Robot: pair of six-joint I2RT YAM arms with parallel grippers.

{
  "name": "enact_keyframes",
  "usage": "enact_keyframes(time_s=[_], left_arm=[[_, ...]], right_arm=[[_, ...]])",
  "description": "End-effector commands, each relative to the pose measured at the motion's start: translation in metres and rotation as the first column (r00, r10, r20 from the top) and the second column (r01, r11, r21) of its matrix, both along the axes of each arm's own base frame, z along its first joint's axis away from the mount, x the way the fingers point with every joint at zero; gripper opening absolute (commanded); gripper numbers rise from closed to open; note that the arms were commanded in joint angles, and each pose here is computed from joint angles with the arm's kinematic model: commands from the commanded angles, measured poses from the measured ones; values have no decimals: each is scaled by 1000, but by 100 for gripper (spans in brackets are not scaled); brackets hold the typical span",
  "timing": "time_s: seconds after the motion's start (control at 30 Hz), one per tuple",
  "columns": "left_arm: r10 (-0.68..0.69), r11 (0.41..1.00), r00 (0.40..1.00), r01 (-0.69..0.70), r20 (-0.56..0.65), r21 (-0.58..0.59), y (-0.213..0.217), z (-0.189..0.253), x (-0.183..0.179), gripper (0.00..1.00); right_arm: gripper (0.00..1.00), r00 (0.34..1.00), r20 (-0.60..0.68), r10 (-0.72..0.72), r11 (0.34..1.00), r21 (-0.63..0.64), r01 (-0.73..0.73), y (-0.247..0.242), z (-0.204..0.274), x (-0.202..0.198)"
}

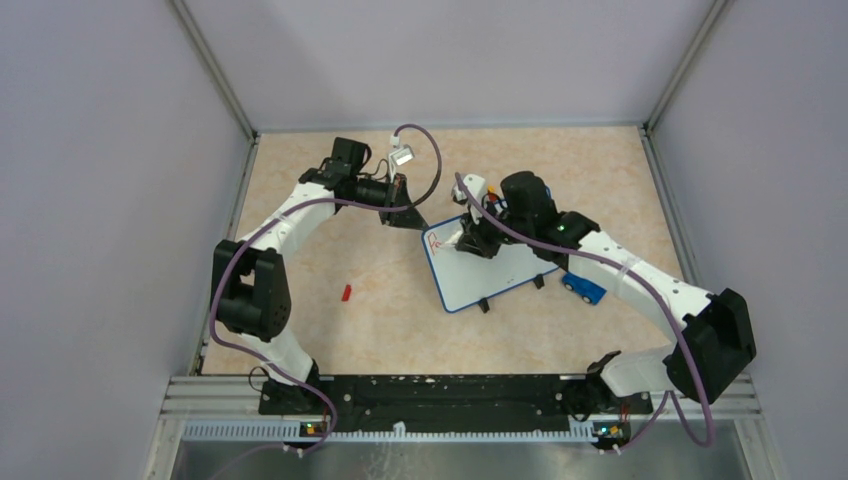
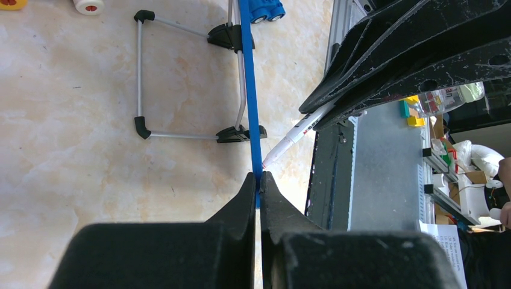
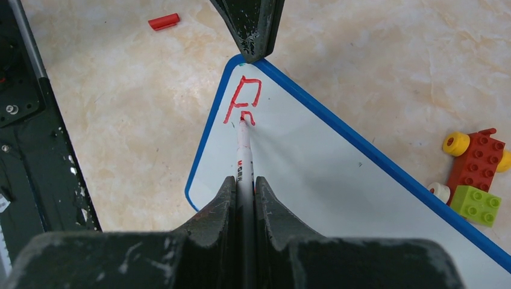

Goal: Write a sentence on the whiteboard

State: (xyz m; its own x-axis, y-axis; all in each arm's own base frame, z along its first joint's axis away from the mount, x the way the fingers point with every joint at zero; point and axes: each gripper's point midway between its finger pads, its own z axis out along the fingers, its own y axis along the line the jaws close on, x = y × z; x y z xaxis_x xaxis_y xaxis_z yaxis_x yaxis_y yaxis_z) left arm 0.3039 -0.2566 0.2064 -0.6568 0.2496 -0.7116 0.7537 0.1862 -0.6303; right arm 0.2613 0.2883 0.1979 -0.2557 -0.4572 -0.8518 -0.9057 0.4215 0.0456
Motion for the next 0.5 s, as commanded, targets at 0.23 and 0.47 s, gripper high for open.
enact_keyframes(time_s=[0.23, 0.47], left_arm=[[-29, 999, 999, 30, 37, -29, -3, 15, -11, 0], [-29, 999, 999, 30, 32, -29, -3, 15, -11, 0]], right_arm=[[0, 998, 57, -37, 999, -16, 38, -13, 7, 5], [0, 994, 74, -81, 997, 25, 80, -20, 23, 16]])
